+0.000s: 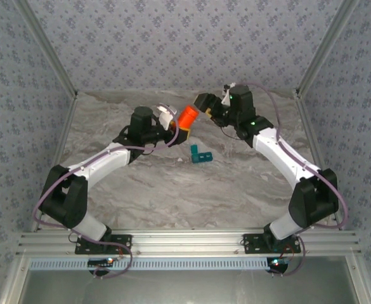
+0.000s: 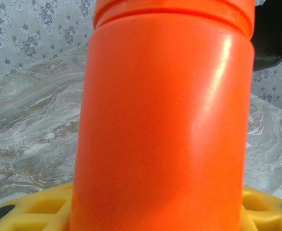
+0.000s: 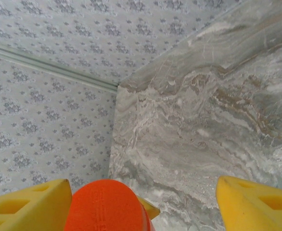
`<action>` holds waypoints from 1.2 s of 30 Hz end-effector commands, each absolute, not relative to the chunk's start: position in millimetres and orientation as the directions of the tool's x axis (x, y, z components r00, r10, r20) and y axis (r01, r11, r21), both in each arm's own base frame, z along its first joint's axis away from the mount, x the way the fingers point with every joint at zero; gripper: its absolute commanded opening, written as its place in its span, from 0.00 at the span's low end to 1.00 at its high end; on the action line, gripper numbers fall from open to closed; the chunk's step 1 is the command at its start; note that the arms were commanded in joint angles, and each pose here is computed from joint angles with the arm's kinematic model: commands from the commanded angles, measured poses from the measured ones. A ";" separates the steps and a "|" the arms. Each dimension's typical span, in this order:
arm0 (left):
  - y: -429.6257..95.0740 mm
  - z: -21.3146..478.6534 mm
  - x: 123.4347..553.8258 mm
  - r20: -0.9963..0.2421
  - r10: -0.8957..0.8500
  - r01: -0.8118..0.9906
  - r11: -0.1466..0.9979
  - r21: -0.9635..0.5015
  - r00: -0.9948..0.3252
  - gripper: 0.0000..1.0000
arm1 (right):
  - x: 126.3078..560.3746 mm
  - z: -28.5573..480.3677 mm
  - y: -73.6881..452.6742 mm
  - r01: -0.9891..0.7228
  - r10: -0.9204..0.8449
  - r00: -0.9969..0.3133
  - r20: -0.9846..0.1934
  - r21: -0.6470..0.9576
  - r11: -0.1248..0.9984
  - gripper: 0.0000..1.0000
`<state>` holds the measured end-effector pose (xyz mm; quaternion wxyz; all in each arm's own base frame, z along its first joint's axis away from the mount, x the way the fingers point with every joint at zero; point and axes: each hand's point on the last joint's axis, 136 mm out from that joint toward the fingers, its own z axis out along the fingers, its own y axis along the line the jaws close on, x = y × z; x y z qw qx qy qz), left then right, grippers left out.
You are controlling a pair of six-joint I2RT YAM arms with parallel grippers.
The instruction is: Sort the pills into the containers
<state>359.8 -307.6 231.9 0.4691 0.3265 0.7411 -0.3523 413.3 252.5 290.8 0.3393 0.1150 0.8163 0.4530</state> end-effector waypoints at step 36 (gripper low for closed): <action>-333.5 288.4 328.1 -0.933 0.047 0.897 0.299 -0.326 -0.355 0.00 | 385.4 328.5 288.7 -0.657 0.146 -0.699 -0.700 0.709 0.256 0.50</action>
